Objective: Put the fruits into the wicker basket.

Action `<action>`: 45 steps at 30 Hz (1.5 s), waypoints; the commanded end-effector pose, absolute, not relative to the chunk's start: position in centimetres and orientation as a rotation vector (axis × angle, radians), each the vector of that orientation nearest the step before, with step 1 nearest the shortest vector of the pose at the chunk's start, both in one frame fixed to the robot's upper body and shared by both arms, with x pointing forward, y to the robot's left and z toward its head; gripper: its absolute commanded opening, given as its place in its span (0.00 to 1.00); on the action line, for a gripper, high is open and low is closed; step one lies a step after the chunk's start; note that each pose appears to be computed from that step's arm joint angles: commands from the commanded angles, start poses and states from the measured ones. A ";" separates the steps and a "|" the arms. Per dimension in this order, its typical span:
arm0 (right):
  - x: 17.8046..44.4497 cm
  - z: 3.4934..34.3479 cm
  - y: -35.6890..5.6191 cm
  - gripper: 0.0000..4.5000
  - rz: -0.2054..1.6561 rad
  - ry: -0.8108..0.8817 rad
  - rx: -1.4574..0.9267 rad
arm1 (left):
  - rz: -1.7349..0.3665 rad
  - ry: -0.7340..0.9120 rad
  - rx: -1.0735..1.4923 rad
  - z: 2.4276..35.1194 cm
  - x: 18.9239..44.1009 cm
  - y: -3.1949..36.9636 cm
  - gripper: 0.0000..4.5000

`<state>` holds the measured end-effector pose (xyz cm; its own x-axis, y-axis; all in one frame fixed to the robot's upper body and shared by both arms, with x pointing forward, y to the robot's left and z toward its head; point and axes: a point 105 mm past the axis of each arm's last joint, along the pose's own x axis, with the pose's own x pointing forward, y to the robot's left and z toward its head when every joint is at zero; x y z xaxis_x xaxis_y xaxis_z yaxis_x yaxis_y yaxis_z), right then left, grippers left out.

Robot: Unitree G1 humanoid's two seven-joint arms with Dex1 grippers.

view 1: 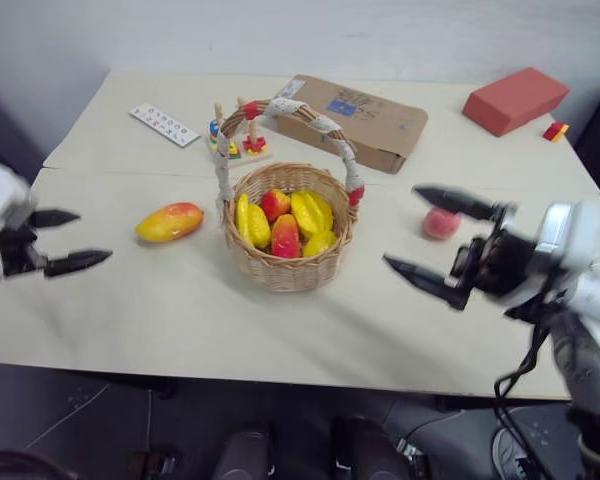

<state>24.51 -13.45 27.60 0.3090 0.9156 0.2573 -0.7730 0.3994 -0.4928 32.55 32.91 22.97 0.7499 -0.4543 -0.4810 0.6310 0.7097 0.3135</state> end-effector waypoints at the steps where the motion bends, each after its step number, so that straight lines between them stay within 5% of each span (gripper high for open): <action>1: 24.4 28.6 -12.9 0.99 1.167 -0.563 -0.284 | -0.568 0.452 0.530 21.5 35.8 33.4 1.00; 6: 24.5 29.6 -12.0 0.99 1.162 -0.589 -0.232 | -0.639 0.468 0.500 19.9 38.8 31.0 1.00; 13: 24.5 29.2 -11.7 0.99 1.146 -0.581 -0.223 | -0.702 0.493 0.465 18.0 39.9 28.8 1.00; 21: 24.4 27.9 -12.6 1.00 1.106 -0.545 -0.195 | -0.796 0.317 0.465 20.4 38.5 29.3 0.60; 28: 24.7 25.3 -15.1 1.00 1.039 -0.442 -0.208 | -1.064 0.250 0.452 25.3 30.8 29.8 0.60; 32: 25.4 24.3 -16.6 1.00 0.989 -0.396 -0.225 | -1.201 0.212 0.559 25.6 27.5 23.1 0.60; 38: 25.6 23.8 -18.1 1.00 0.924 -0.368 -0.215 | -1.264 0.100 0.406 25.2 27.7 13.8 0.60; 44: 25.0 23.3 -17.9 1.00 0.924 -0.336 -0.176 | -1.100 0.097 0.367 25.4 31.3 12.8 0.60; 45: 24.7 23.2 -17.7 1.00 0.926 -0.340 -0.171 | -1.092 0.085 0.346 25.6 31.6 12.6 0.67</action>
<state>25.59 -17.95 22.02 0.5692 0.8017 0.1825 -0.7604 0.5977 -0.2539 31.16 12.45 24.57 0.4238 -0.8637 -0.2728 0.9026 0.3777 0.2066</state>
